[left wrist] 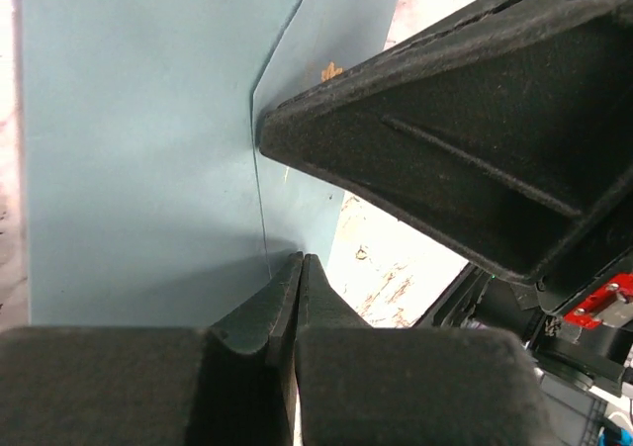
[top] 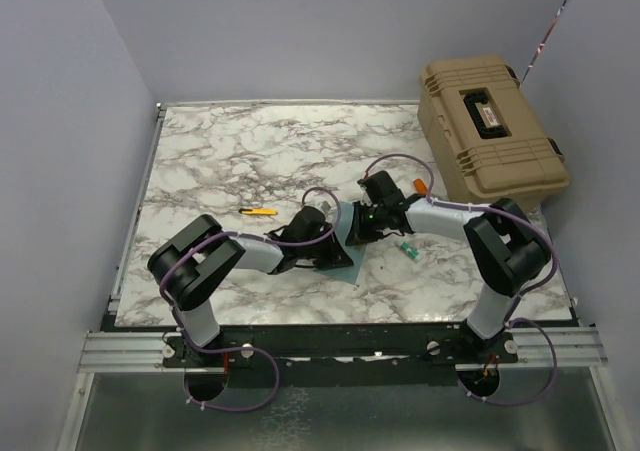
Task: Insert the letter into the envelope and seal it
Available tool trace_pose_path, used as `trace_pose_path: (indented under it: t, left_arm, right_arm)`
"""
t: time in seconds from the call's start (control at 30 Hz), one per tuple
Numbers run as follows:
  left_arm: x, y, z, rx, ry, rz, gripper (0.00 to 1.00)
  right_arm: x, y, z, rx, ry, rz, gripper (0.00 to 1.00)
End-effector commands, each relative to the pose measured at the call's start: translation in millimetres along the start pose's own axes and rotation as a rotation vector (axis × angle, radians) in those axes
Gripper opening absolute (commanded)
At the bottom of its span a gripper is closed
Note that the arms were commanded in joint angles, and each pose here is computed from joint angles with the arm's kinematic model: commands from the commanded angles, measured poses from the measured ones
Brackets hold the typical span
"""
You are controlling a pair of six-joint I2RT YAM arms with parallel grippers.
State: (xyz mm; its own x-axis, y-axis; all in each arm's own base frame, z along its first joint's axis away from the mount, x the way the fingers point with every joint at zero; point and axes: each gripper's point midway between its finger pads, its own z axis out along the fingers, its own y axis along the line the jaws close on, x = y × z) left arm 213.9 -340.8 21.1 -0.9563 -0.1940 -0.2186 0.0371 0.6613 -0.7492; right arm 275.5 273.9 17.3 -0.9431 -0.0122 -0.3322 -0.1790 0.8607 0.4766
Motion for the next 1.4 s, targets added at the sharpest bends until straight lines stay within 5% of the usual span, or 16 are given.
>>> trace_pose_path:
  t: [0.0,0.2,0.53,0.73,1.0,1.13,1.37]
  left_arm:
    - [35,57,-1,-0.161,0.090,-0.082,0.00]
    - [47,73,-6,-0.196,0.113,-0.121,0.00]
    - [47,78,-3,-0.214,0.121,-0.134,0.00]
    - [44,77,0,-0.221,0.124,-0.132,0.00]
    - [40,78,1,-0.242,0.125,-0.124,0.00]
    - [41,81,-1,-0.257,0.134,-0.122,0.00]
    - [44,89,-6,-0.279,0.138,-0.130,0.00]
  right_arm:
    - [2,-41,15,0.152,-0.001,0.002,0.01]
    - [-21,-75,5,0.295,-0.044,-0.038,0.01]
    - [-50,-31,-29,0.087,-0.085,-0.193,0.02]
    - [-21,-1,-28,-0.094,-0.004,-0.154,0.07]
    - [16,-15,-7,-0.086,0.114,-0.100,0.10]
    - [13,-43,4,0.067,0.130,-0.045,0.07]
    - [-38,-110,-10,0.467,-0.056,-0.015,0.12]
